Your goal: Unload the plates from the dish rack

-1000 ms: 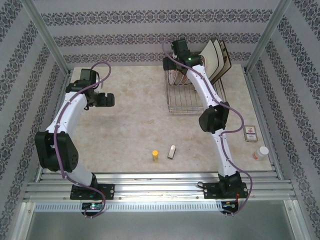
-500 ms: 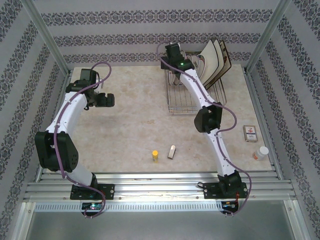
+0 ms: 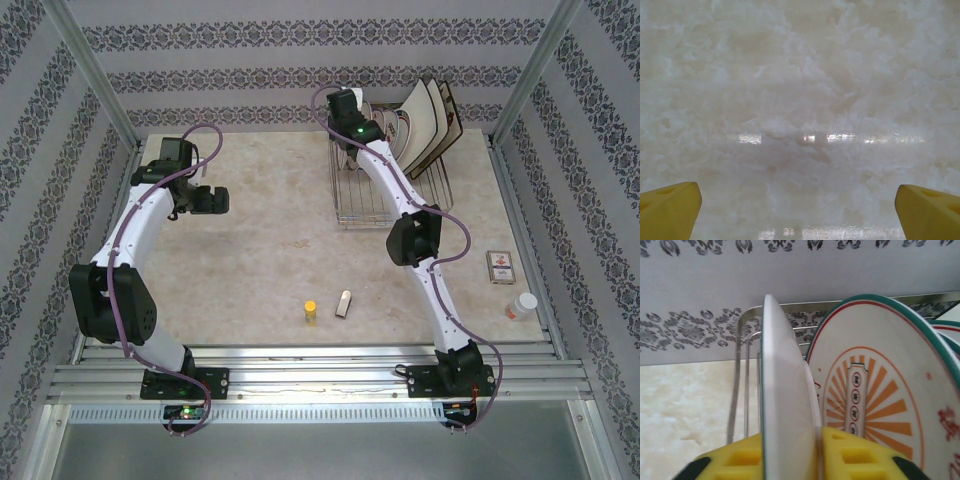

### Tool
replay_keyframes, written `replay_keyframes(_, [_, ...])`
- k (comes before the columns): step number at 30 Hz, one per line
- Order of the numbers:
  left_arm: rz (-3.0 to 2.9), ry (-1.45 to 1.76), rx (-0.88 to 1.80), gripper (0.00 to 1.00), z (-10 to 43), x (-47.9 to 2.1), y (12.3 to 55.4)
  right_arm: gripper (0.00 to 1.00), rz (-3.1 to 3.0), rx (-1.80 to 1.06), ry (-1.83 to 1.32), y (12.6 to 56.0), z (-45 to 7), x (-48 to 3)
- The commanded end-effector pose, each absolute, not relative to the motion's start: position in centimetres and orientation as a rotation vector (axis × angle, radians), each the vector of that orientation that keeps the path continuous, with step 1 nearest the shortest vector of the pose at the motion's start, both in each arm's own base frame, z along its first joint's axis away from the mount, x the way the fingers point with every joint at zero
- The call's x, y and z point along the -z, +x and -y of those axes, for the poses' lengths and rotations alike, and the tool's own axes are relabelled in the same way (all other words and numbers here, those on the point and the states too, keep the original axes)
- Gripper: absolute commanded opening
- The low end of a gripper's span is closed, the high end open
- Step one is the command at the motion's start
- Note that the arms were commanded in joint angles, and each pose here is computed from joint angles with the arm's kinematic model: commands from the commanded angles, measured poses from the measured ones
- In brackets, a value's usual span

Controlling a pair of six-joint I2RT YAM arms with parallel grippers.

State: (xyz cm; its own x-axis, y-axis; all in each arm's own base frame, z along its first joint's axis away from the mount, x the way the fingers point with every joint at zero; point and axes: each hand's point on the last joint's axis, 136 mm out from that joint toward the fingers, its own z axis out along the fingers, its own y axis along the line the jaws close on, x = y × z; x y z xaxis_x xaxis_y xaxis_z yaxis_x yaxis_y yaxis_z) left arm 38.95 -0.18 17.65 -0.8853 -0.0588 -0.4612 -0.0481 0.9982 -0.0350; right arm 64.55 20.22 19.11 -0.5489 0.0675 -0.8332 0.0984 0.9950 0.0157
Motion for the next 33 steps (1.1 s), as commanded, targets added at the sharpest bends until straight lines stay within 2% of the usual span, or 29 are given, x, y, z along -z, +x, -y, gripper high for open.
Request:
replay_keyframes(1, [-2.673, -0.059, 0.024, 0.99, 0.4, -18.4, 37.7, 0.18, -2.117, -0.001, 0.116, 64.2, -21.2, -21.2])
replay_keyframes(4, [-2.664, -0.064, 0.021, 1.00, 0.4, -18.9, 37.6, 0.04, -2.109, -0.008, 0.118, 64.0, -21.2, -22.0])
replay_keyframes(6, [-2.663, -0.067, 0.018, 1.00, 0.3, -19.0, 37.5, 0.00, -2.101, -0.017, 0.118, 63.9, -21.3, -22.6])
replay_keyframes(18, [-2.654, -0.074, 0.012, 1.00, 0.2, -19.1, 37.0, 0.00, -1.995, -0.060, 0.118, 61.8, -21.7, -30.1])
replay_keyframes(33, [-2.659, -0.066, -0.015, 0.99, -0.1, -19.7, 36.9, 0.00, -1.905, -0.034, 0.039, 55.0, -19.6, -41.0])
